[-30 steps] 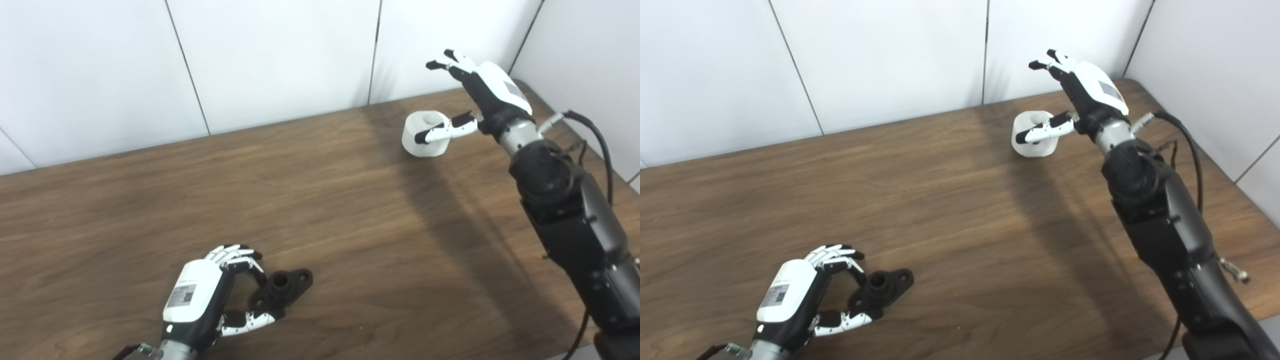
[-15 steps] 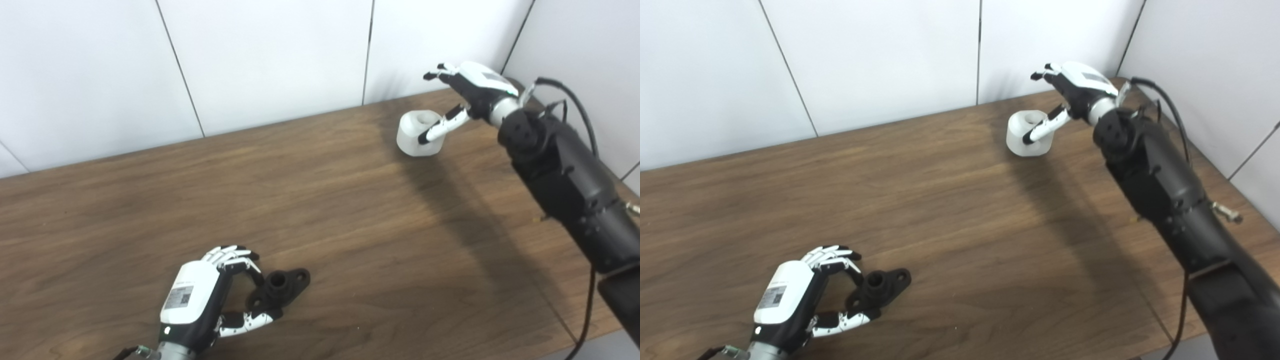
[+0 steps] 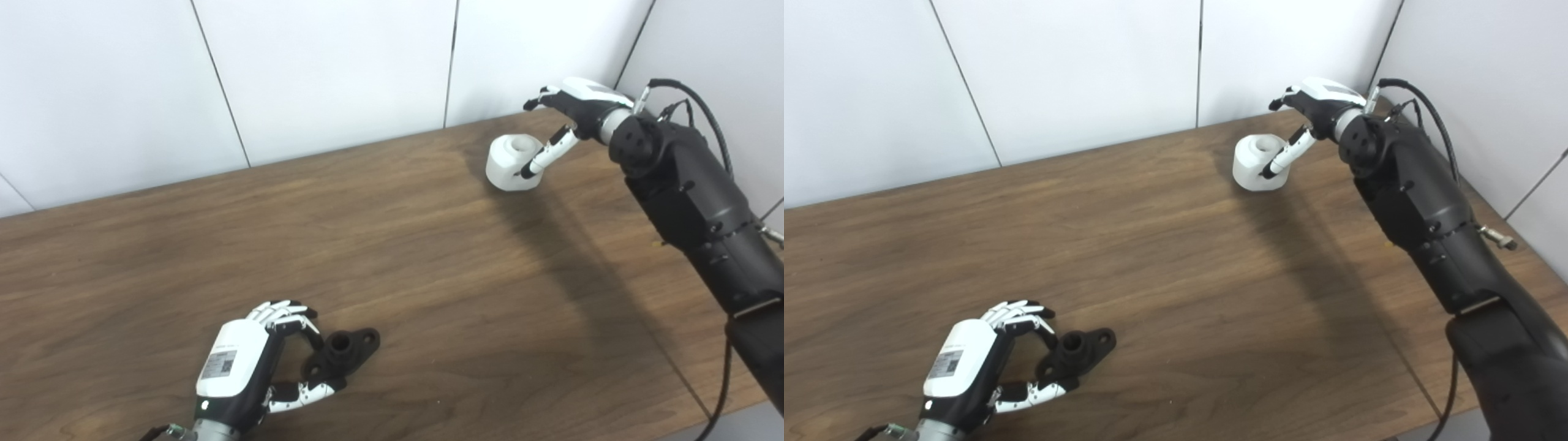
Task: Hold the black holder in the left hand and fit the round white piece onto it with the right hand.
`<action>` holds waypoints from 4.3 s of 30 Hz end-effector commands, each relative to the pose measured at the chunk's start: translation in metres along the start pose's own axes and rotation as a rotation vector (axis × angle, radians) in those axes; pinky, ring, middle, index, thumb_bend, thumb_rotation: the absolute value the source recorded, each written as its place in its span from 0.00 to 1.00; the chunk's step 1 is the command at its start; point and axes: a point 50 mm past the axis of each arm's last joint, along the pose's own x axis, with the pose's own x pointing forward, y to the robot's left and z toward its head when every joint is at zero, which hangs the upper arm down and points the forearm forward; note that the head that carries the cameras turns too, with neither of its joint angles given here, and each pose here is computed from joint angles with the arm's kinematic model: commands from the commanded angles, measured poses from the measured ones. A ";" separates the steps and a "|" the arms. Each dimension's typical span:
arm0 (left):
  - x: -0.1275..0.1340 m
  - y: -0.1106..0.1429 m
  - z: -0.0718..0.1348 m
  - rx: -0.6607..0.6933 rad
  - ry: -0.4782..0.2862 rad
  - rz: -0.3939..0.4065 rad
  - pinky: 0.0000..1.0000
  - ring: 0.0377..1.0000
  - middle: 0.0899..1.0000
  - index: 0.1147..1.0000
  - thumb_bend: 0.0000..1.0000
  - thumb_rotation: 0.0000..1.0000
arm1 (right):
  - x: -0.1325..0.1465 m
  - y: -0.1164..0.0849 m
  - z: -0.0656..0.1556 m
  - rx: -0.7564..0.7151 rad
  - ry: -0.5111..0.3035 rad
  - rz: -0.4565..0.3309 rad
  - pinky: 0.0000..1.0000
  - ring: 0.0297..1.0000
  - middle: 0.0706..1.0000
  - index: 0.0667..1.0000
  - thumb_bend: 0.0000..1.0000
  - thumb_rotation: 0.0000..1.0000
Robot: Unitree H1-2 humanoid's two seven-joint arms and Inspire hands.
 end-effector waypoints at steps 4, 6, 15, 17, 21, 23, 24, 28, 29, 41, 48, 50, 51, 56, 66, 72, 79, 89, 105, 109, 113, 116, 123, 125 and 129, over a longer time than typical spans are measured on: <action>-0.006 -0.015 -0.007 0.018 0.042 -0.083 0.85 0.81 0.73 0.42 0.52 0.05 | 0.002 -0.039 0.006 -0.070 0.014 -0.060 1.00 1.00 0.99 0.84 0.99 0.34; -0.006 -0.015 -0.007 0.018 0.041 -0.082 0.85 0.81 0.72 0.42 0.52 0.05 | 0.002 -0.039 0.006 -0.081 0.014 -0.052 1.00 1.00 0.99 0.83 0.99 0.34; -0.006 -0.016 -0.008 0.009 0.042 -0.083 0.85 0.81 0.72 0.42 0.52 0.05 | 0.005 -0.035 0.008 -0.097 0.021 -0.028 1.00 1.00 0.97 0.82 0.95 0.34; -0.005 -0.017 -0.007 0.008 0.041 -0.082 0.85 0.81 0.72 0.42 0.52 0.05 | 0.007 -0.033 0.007 -0.099 0.016 -0.029 1.00 1.00 0.97 0.82 0.96 0.35; -0.006 -0.018 -0.006 0.012 0.038 -0.082 0.85 0.81 0.72 0.42 0.52 0.05 | 0.009 -0.031 0.005 -0.103 -0.003 -0.060 1.00 1.00 0.96 0.79 0.94 0.32; -0.006 -0.019 -0.006 0.007 0.039 -0.084 0.85 0.81 0.73 0.42 0.52 0.05 | 0.010 -0.031 0.005 -0.107 -0.004 -0.064 1.00 1.00 0.96 0.78 0.94 0.32; -0.006 -0.019 -0.006 0.007 0.040 -0.086 0.85 0.81 0.73 0.42 0.52 0.05 | 0.010 -0.031 0.005 -0.109 -0.005 -0.066 1.00 1.00 0.96 0.78 0.94 0.32; -0.005 -0.020 -0.007 0.010 0.035 -0.080 0.84 0.81 0.72 0.42 0.52 0.05 | 0.011 -0.031 0.005 -0.111 -0.010 -0.070 1.00 1.00 0.96 0.77 0.92 0.33; -0.005 -0.020 -0.007 0.012 0.034 -0.079 0.84 0.81 0.72 0.42 0.52 0.05 | 0.011 -0.031 0.005 -0.115 -0.010 -0.069 1.00 1.00 0.96 0.77 0.91 0.34; -0.004 -0.019 -0.007 0.013 0.045 -0.080 0.85 0.81 0.72 0.42 0.52 0.05 | 0.011 -0.029 0.004 -0.143 -0.013 -0.057 1.00 1.00 0.94 0.76 0.89 0.36; -0.004 -0.019 -0.006 0.021 0.045 -0.075 0.84 0.80 0.72 0.42 0.52 0.05 | 0.012 -0.029 0.003 -0.127 -0.016 -0.052 1.00 1.00 0.91 0.75 0.91 0.34; -0.004 -0.019 -0.006 0.022 0.050 -0.074 0.84 0.80 0.72 0.42 0.52 0.05 | 0.013 -0.028 0.002 -0.123 -0.015 -0.048 1.00 1.00 0.90 0.75 0.92 0.33; -0.004 -0.019 -0.006 0.022 0.051 -0.074 0.84 0.80 0.72 0.42 0.52 0.05 | 0.013 -0.028 0.002 -0.123 -0.014 -0.047 1.00 1.00 0.90 0.75 0.92 0.33; -0.003 -0.018 -0.005 0.022 0.052 -0.074 0.85 0.81 0.72 0.42 0.52 0.05 | 0.013 -0.026 0.001 -0.125 -0.014 -0.051 1.00 0.99 0.88 0.73 0.91 0.31; -0.003 -0.018 -0.005 0.023 0.049 -0.082 0.85 0.81 0.72 0.42 0.52 0.05 | 0.014 -0.022 0.001 -0.136 -0.026 -0.059 1.00 1.00 0.92 0.66 0.89 0.27; -0.004 -0.018 -0.004 0.022 0.054 -0.079 0.85 0.81 0.72 0.42 0.52 0.05 | 0.014 -0.021 0.001 -0.143 -0.030 -0.062 1.00 1.00 0.93 0.65 0.86 0.26; -0.005 -0.019 -0.004 0.014 0.055 -0.075 0.85 0.81 0.72 0.42 0.52 0.05 | 0.015 -0.020 0.000 -0.143 -0.032 -0.070 1.00 1.00 0.91 0.64 0.84 0.23; -0.004 -0.020 -0.003 0.020 0.056 -0.083 0.86 0.81 0.73 0.42 0.52 0.05 | 0.016 -0.017 0.000 -0.138 -0.030 -0.072 1.00 1.00 0.91 0.65 0.85 0.24; -0.004 -0.020 -0.003 0.018 0.056 -0.086 0.87 0.82 0.73 0.42 0.52 0.05 | 0.017 -0.016 0.004 -0.126 -0.036 -0.070 1.00 1.00 0.91 0.65 0.85 0.23; -0.004 -0.020 -0.003 0.016 0.057 -0.081 0.87 0.82 0.73 0.42 0.52 0.05 | 0.018 -0.015 0.005 -0.127 -0.034 -0.067 1.00 1.00 0.91 0.65 0.84 0.23; -0.004 -0.020 -0.003 0.020 0.059 -0.084 0.87 0.82 0.73 0.42 0.52 0.05 | 0.018 -0.015 0.008 -0.125 -0.038 -0.066 1.00 1.00 0.91 0.66 0.84 0.23; -0.004 -0.021 -0.003 0.021 0.060 -0.088 0.87 0.82 0.74 0.42 0.52 0.05 | 0.019 -0.014 0.010 -0.124 -0.042 -0.067 1.00 1.00 0.91 0.66 0.85 0.24; -0.004 -0.020 -0.002 0.020 0.061 -0.090 0.87 0.82 0.74 0.42 0.52 0.05 | 0.021 -0.014 0.012 -0.121 -0.046 -0.067 1.00 1.00 0.91 0.66 0.85 0.24; -0.003 -0.021 -0.003 0.018 0.060 -0.086 0.87 0.82 0.74 0.42 0.52 0.05 | 0.021 -0.014 0.012 -0.123 -0.046 -0.068 1.00 0.99 0.90 0.66 0.85 0.24; -0.003 -0.021 -0.003 0.022 0.060 -0.086 0.87 0.82 0.74 0.42 0.52 0.05 | 0.020 -0.014 0.010 -0.127 -0.049 -0.073 1.00 0.99 0.90 0.64 0.83 0.22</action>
